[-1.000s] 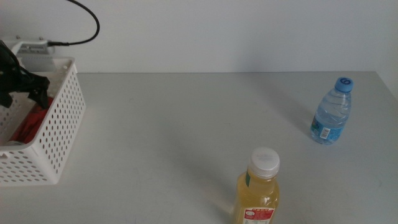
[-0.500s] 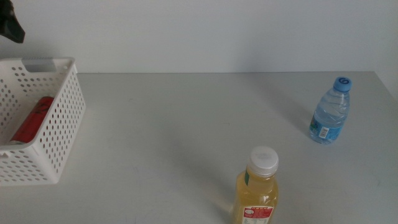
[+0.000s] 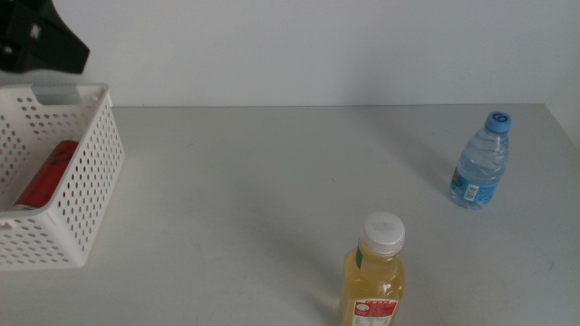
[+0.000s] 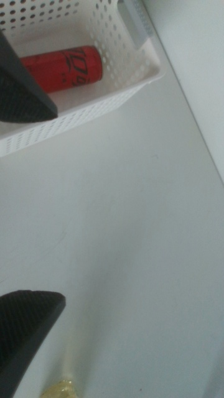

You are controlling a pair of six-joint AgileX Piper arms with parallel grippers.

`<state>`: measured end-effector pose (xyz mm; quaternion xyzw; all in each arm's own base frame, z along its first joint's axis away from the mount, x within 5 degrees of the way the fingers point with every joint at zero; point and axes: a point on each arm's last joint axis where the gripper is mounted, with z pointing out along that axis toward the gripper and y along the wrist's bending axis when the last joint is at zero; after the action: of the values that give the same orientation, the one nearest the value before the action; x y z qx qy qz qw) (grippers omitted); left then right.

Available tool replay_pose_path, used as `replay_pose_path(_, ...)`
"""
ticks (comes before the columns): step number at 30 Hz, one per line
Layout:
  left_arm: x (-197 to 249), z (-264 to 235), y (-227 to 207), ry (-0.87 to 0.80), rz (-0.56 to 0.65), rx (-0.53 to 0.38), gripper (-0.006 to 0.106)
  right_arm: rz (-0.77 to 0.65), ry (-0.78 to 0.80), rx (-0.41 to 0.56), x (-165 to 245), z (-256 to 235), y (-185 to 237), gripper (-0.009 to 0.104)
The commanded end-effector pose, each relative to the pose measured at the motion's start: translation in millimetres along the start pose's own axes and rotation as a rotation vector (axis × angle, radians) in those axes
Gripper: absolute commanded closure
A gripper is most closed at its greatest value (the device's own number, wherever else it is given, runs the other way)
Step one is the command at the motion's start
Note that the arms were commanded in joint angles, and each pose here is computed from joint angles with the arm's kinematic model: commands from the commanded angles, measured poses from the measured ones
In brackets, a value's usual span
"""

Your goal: Use arms to grab the bottles and put them into the dustbin to the left of the table.

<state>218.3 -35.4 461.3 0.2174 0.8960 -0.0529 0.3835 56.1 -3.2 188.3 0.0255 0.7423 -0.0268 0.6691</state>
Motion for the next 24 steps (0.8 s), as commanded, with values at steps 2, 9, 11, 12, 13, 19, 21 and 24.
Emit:
replay_pose_path(2,15.6,-19.0,-27.9,-0.138,0.029,-0.012,0.011,-0.015,-0.100,0.010,-10.5,-2.6,-0.9,0.020)
replay_pose_path(9,70.3,-29.9,-72.4,-0.245,0.163,0.122,0.011,-0.015,-0.100,0.010,-10.5,-2.6,-0.9,0.020)
replay_pose_path(11,85.5,-30.9,-80.6,-0.243,0.203,0.163,0.011,-0.015,-0.100,0.010,-10.5,-2.6,-0.9,0.020)
replay_pose_path(12,92.9,-29.5,-84.3,-0.233,0.220,0.186,0.011,-0.015,-0.100,0.010,-10.5,-2.6,-0.9,0.020)
replay_pose_path(13,101.0,-29.4,-87.6,-0.226,0.237,0.207,0.011,-0.015,-0.100,0.010,-10.5,-2.6,-0.9,0.020)
replay_pose_path(19,146.0,-29.0,-100.6,-0.226,0.218,0.336,0.011,-0.015,-0.100,0.010,-10.5,-2.6,-0.9,0.020)
replay_pose_path(21,157.3,-28.6,-102.5,-0.257,0.206,0.365,0.011,-0.015,-0.100,0.010,-10.5,-2.6,-0.9,0.020)
replay_pose_path(24,173.3,-27.9,-102.9,-0.340,0.203,0.391,0.011,-0.015,-0.100,0.010,-10.5,-2.6,-0.9,0.020)
